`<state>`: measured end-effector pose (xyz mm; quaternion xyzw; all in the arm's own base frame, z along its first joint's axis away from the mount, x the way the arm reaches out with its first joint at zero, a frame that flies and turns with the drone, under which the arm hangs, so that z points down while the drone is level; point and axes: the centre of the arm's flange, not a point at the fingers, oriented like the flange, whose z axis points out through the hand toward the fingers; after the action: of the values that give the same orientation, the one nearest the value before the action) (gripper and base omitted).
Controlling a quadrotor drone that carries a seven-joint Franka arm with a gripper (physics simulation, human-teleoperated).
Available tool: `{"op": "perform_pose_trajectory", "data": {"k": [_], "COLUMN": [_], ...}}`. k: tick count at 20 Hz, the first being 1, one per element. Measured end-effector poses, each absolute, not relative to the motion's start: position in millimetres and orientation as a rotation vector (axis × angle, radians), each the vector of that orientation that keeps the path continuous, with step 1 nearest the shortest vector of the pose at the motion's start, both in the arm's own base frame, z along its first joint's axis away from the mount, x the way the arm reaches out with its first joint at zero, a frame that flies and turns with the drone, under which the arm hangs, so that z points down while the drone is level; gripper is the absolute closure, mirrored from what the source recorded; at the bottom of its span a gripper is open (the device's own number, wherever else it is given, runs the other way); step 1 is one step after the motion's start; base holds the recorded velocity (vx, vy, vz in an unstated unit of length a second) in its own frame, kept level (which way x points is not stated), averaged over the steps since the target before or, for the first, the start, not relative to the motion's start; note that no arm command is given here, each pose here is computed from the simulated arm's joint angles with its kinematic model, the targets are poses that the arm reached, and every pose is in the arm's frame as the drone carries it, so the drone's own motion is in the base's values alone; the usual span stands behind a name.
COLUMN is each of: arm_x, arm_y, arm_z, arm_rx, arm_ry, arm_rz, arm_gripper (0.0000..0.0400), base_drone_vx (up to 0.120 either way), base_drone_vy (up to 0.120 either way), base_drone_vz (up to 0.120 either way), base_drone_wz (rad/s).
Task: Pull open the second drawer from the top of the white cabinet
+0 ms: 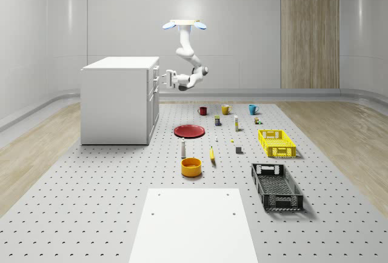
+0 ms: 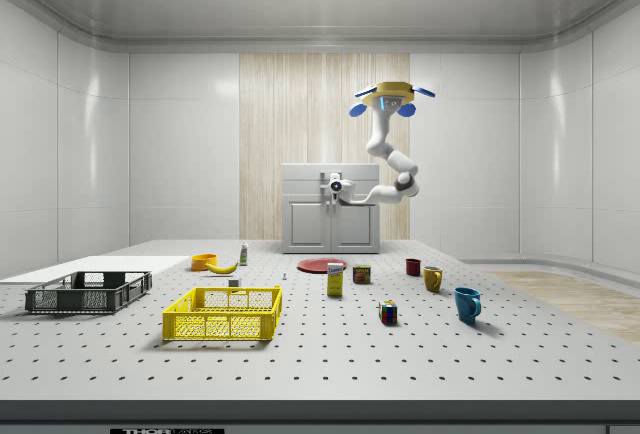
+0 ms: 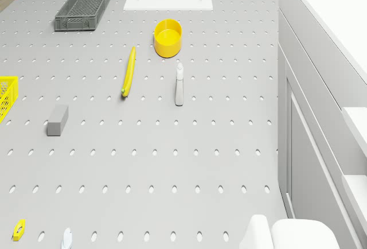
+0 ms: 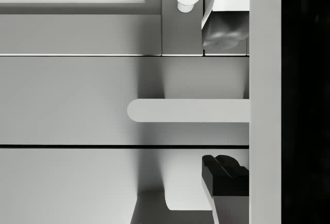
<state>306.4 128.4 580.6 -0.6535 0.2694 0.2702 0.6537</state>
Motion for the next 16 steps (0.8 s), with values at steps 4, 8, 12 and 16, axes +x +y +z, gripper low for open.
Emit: {"op": "perform_pose_trajectory", "data": {"k": [4,8,12,16], "arm_x": [306.3,306.3,306.3,306.4], "arm_y": [146.1,159.9,170.0,175.8], "arm_z": [580.1,579.8,579.7,579.5], "arm_rx": [-1.482,-1.482,-1.482,-1.482], "arm_ry": [0.611,0.611,0.611,0.611], "arm_rz": [0.613,0.613,0.613,0.613], "arm_gripper": [0.01,0.01,0.01,0.01], "base_drone_vx": [0.0,0.0,0.0,0.0], "base_drone_vy": [0.0,0.0,0.0,0.0], "base_drone_vz": [0.0,0.0,0.0,0.0], "base_drone_wz": [0.0,0.0,0.0,0.0]}}
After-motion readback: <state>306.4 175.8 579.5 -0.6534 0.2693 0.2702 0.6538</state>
